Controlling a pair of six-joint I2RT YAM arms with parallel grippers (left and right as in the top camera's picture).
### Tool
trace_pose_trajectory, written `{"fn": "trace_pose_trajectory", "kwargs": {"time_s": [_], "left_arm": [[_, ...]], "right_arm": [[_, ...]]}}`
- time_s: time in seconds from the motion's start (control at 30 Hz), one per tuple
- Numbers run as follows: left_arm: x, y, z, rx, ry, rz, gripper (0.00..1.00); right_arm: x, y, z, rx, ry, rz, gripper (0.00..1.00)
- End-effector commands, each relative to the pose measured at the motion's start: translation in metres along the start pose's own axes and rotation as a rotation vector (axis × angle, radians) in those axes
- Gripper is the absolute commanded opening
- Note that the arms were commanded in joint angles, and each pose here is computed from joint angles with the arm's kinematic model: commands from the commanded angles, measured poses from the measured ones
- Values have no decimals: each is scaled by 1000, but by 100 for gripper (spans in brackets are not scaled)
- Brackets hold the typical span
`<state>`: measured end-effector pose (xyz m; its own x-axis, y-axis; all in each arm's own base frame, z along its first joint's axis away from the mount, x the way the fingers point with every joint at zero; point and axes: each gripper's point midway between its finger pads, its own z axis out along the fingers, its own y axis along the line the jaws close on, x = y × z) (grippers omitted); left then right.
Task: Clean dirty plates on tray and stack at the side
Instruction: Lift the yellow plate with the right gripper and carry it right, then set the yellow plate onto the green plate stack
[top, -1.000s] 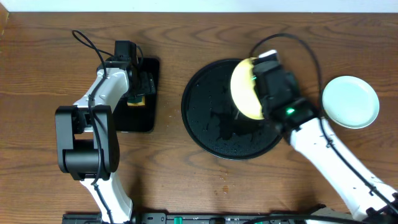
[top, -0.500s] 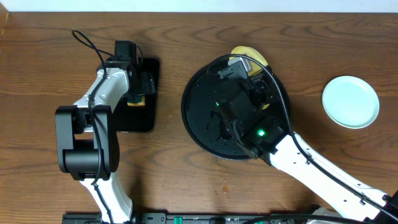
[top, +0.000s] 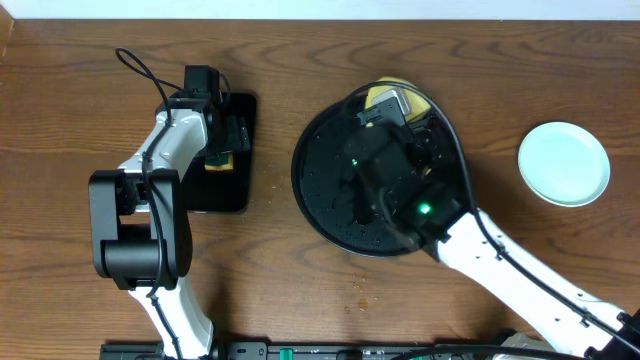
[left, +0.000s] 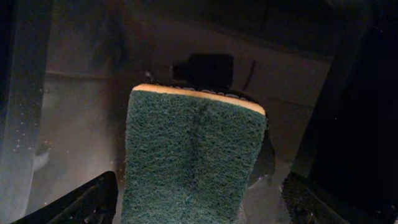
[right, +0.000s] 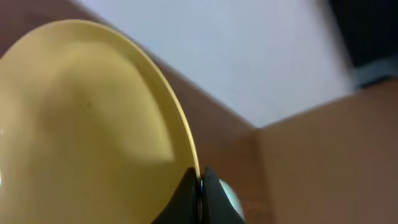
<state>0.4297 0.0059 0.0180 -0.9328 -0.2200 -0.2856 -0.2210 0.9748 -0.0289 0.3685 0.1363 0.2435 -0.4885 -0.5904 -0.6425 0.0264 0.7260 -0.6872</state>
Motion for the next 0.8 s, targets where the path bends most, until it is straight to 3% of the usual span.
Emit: {"fn": "trace_pose_trajectory", "kwargs": {"time_s": [0.0,0.13,0.23,0.47,0.77], "left_arm": [[1,5,0,-18,2,1,85],[1,5,0,-18,2,1,85],[1,5,0,-18,2,1,85],[1,5,0,-18,2,1,85],[1,5,0,-18,2,1,85]], "right_arm": [[4,29,14,-300,27,218,1],[17,38,34,-560,99,403,1],[34,13,60,-603,152,547,1],[140,-95,128,-318,355,769,1],[254,-168,156,-79,534,960,1]]}}
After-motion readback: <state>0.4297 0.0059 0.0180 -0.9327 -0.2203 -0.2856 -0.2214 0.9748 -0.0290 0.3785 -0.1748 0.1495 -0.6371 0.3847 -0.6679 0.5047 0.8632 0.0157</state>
